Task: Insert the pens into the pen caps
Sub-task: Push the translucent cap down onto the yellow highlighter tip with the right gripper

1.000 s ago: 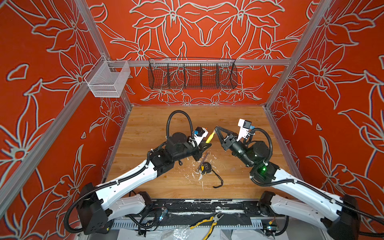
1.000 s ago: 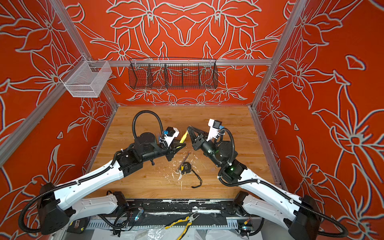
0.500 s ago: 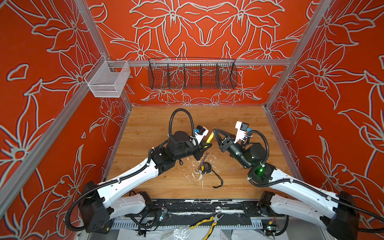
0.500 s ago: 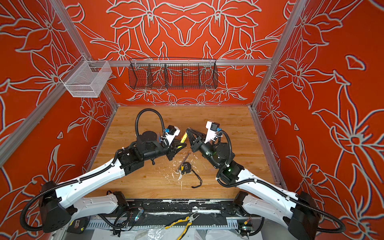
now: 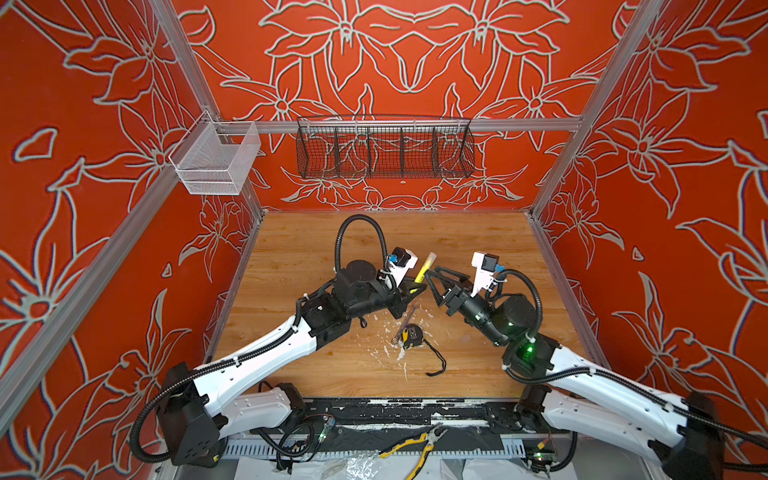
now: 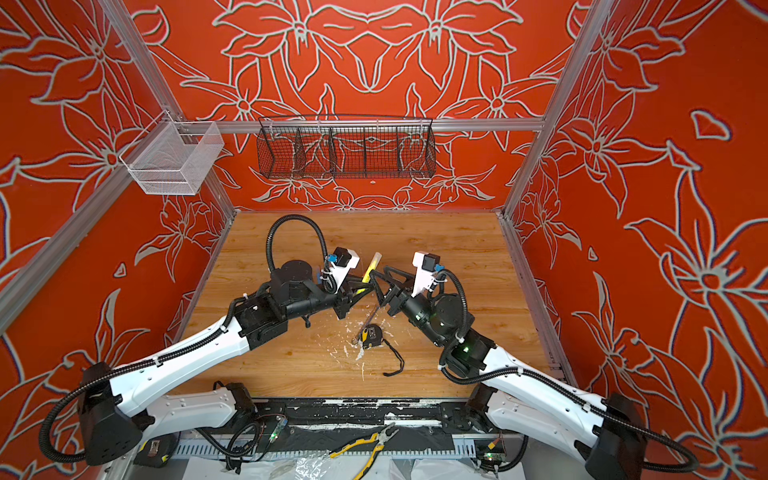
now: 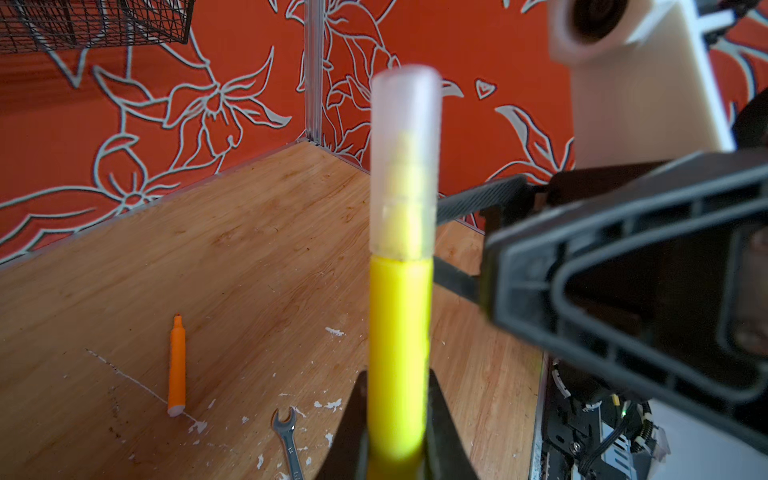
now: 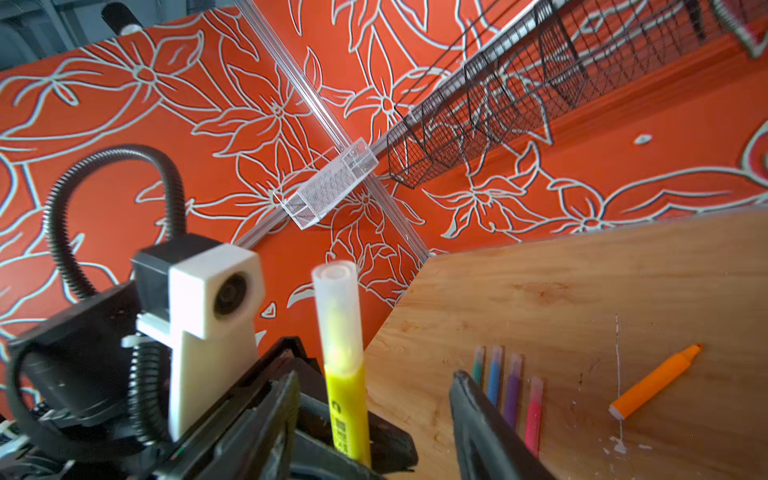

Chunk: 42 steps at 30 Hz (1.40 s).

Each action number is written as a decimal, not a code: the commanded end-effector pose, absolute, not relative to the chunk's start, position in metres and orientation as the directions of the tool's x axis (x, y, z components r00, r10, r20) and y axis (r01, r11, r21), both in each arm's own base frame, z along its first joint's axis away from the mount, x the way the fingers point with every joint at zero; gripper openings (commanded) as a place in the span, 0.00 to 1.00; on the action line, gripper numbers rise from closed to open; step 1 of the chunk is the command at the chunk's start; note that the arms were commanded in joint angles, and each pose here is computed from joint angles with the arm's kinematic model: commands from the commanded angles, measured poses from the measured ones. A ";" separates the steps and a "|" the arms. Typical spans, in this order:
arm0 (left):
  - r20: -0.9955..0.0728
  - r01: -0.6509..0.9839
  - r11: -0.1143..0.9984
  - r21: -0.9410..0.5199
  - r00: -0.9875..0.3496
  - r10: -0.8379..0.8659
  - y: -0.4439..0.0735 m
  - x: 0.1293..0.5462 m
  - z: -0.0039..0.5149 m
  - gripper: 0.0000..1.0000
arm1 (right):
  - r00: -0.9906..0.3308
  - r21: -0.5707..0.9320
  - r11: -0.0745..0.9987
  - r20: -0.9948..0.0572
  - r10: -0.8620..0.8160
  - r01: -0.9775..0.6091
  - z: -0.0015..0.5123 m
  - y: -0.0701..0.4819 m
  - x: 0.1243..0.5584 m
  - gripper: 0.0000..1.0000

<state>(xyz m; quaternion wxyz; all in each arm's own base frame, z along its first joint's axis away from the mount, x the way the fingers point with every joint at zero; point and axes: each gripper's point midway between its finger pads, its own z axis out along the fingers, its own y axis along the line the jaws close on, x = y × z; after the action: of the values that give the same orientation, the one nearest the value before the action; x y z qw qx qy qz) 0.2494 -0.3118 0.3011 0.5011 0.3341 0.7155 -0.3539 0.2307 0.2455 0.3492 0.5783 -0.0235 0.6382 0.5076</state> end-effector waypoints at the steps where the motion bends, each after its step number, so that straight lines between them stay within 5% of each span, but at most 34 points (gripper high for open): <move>1: -0.969 0.864 0.489 -0.120 -0.209 0.133 -0.316 0.245 0.311 0.00 | -0.300 0.612 0.478 -0.760 0.577 -0.630 0.365 0.235 0.224 0.64; 9: -0.971 0.896 0.440 -0.052 -0.148 0.186 -0.315 0.235 0.304 0.00 | -0.268 0.627 0.517 -0.749 0.607 -0.582 0.378 0.219 0.228 0.64; 25: -0.972 0.929 0.370 -0.023 -0.106 0.207 -0.322 0.221 0.300 0.00 | -0.295 0.625 0.497 -0.752 0.589 -0.602 0.389 0.238 0.234 0.47; 42: -0.974 0.896 0.441 -0.046 -0.139 0.180 -0.322 0.234 0.312 0.00 | -0.356 0.635 0.472 -0.754 0.553 -0.612 0.374 0.254 0.234 0.02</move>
<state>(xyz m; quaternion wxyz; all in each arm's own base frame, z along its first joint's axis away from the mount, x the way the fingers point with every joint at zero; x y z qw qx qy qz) 0.2296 -0.3199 0.2889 0.4973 0.4159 0.6806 -0.3413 0.2376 0.2493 0.3740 0.5781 -0.0193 0.6466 0.4973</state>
